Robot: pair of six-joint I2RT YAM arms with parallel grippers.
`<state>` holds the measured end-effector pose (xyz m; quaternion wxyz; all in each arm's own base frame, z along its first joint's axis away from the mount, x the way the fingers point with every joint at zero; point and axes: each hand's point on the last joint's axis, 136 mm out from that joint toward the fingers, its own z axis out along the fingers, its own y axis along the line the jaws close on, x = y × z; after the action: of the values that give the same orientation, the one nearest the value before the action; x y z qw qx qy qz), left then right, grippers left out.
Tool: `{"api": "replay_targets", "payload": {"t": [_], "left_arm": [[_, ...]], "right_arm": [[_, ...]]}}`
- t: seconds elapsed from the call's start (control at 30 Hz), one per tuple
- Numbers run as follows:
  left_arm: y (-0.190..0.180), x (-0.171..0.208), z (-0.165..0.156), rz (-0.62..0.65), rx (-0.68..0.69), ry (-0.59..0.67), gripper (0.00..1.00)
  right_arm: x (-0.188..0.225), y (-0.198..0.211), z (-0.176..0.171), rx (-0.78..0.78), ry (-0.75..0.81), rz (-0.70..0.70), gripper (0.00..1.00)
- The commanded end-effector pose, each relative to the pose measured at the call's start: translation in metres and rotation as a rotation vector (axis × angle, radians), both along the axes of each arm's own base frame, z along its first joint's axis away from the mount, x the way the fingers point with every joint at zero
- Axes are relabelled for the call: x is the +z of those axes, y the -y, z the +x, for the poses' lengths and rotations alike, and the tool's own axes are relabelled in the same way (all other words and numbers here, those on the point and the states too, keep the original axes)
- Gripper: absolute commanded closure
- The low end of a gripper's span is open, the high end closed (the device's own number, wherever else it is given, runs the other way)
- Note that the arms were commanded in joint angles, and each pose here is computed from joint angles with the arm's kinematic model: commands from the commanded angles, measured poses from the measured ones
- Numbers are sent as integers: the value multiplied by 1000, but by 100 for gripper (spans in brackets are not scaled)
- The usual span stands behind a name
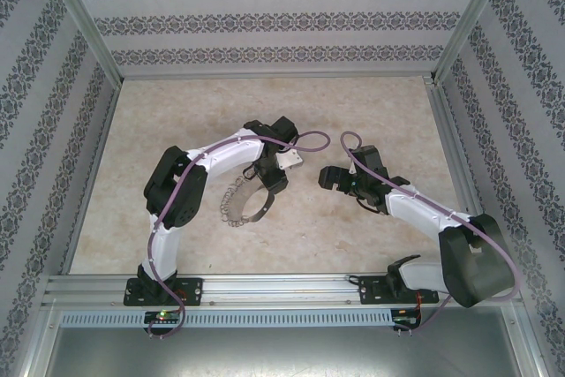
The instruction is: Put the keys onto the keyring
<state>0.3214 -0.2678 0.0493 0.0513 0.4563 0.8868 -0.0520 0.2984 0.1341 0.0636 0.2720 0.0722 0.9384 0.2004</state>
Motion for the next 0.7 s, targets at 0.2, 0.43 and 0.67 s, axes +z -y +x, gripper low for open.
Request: {"api": "replay_targets", "payload": {"t": [0.2,0.43,0.67], "left_arm": [[-2,-9,-3,-2,-5,-21,54],[-4,-17,-3,5,-3,-35,54],[-5,-23,-3,3,4,-51,56]], "right_arm": [[1,1,6,-11,7,8,2],[1,1,6,-11,6,9,2],[0,1,7,-10,4,7,2]]}}
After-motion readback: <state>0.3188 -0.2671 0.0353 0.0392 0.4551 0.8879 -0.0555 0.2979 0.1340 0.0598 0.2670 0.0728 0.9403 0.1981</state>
